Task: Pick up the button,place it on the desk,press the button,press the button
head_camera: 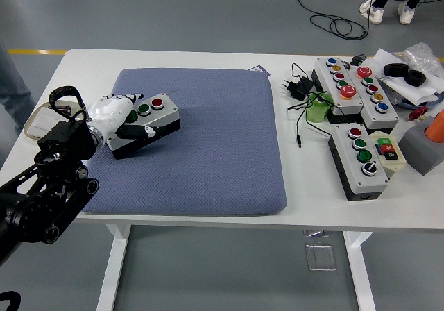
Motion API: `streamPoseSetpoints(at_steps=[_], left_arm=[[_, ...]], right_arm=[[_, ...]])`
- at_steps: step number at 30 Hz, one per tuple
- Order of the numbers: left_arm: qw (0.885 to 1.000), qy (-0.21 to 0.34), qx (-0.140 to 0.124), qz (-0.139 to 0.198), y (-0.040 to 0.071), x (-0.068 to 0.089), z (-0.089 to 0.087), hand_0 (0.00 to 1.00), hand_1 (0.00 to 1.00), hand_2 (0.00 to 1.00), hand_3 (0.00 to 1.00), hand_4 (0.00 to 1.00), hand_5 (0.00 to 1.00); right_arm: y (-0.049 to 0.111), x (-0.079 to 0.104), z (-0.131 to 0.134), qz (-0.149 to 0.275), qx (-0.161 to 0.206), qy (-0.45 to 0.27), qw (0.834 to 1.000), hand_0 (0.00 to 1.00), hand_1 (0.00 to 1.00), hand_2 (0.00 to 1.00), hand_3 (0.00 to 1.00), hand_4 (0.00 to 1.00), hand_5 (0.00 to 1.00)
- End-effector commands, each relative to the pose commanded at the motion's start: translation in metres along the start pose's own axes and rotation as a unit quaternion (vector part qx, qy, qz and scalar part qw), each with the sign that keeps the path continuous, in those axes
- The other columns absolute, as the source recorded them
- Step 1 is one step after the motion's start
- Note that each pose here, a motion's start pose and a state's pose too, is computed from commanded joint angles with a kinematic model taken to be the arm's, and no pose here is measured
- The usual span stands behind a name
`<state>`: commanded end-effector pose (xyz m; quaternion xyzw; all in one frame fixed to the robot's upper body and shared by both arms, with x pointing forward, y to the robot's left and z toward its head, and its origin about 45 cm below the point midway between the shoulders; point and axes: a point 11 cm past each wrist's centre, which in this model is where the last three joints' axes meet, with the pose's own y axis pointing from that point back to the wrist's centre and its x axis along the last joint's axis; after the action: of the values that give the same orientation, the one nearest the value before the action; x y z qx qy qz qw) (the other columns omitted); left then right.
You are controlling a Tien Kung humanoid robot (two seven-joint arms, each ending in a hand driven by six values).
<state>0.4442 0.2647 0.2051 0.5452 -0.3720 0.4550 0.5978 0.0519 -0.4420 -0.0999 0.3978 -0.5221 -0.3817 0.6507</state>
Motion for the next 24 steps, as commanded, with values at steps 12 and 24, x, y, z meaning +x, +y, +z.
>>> streamPoseSetpoints(at_steps=[12,24], left_arm=[[0.999,-0.033,0.025,-0.022,-0.009,-0.005,0.009,0.972,0.998,0.998,0.998,0.998,0.594],[0.996,-0.066,0.051,-0.011,-0.013,0.001,0.009,0.552,0.691,0.730,0.998,0.909,0.357]], right_arm=[[0.000,0.001,-0.002,0.001,0.002,0.002,1.000,0.667,0.650,0.713,0.599,0.392,0.249],[0.001,0.001,-0.003,0.001,0.003,0.003,1.000,0.667,0.649,0.713,0.599,0.392,0.247]])
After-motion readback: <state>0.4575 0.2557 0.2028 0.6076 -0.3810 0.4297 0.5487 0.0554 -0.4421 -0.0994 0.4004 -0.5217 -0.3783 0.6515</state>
